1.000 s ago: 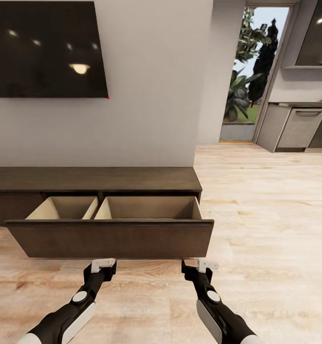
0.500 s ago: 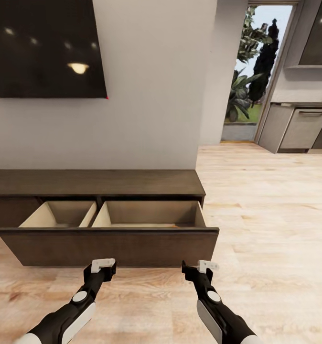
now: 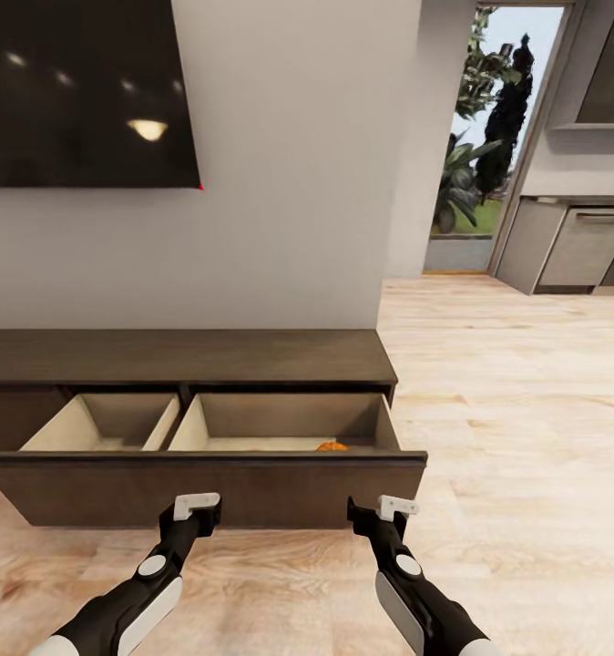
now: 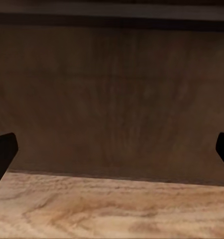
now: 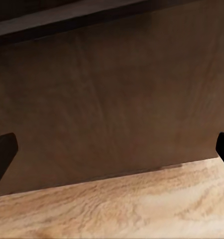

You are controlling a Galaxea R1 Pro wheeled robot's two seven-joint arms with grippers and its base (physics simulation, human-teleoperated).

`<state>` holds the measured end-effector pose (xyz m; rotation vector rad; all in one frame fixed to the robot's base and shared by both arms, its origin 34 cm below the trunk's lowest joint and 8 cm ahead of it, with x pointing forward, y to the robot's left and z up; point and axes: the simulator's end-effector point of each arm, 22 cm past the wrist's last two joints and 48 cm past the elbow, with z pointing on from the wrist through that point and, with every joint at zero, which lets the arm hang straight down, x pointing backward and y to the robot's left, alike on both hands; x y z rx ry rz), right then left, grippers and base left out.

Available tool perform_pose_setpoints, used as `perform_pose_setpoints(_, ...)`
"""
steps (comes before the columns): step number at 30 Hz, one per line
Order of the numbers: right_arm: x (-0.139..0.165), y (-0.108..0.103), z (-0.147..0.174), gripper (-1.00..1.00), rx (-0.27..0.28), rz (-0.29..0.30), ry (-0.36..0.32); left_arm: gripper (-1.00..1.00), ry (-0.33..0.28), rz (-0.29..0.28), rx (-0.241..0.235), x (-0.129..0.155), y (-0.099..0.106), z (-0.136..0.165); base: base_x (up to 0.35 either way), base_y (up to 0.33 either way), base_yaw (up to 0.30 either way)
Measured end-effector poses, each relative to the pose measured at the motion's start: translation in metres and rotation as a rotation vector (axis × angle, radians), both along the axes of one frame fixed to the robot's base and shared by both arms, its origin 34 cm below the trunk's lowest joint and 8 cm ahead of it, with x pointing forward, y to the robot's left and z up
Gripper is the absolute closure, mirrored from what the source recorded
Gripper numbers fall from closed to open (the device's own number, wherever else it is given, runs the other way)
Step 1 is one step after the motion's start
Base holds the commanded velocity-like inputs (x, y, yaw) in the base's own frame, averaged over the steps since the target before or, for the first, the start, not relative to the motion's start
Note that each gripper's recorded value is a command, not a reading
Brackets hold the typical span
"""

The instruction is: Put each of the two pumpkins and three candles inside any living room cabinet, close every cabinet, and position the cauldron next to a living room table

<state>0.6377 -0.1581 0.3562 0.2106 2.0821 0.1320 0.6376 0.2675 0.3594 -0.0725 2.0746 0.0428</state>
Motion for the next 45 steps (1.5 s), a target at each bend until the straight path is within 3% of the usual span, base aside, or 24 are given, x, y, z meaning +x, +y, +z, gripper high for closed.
perform_pose_setpoints(18,0.000,-0.002,0.000,-1.00,0.001,-0.003,0.002,-1.00,0.002,0.001,0.001,0.000,0.000,0.000,0.144,0.000,0.000)
perform_pose_setpoints(45,-0.002,-0.004,-0.003,-1.00,0.004,-0.014,0.010,-1.00,0.031,0.015,0.024,-0.007,0.012,-0.012,0.311,0.017,0.000)
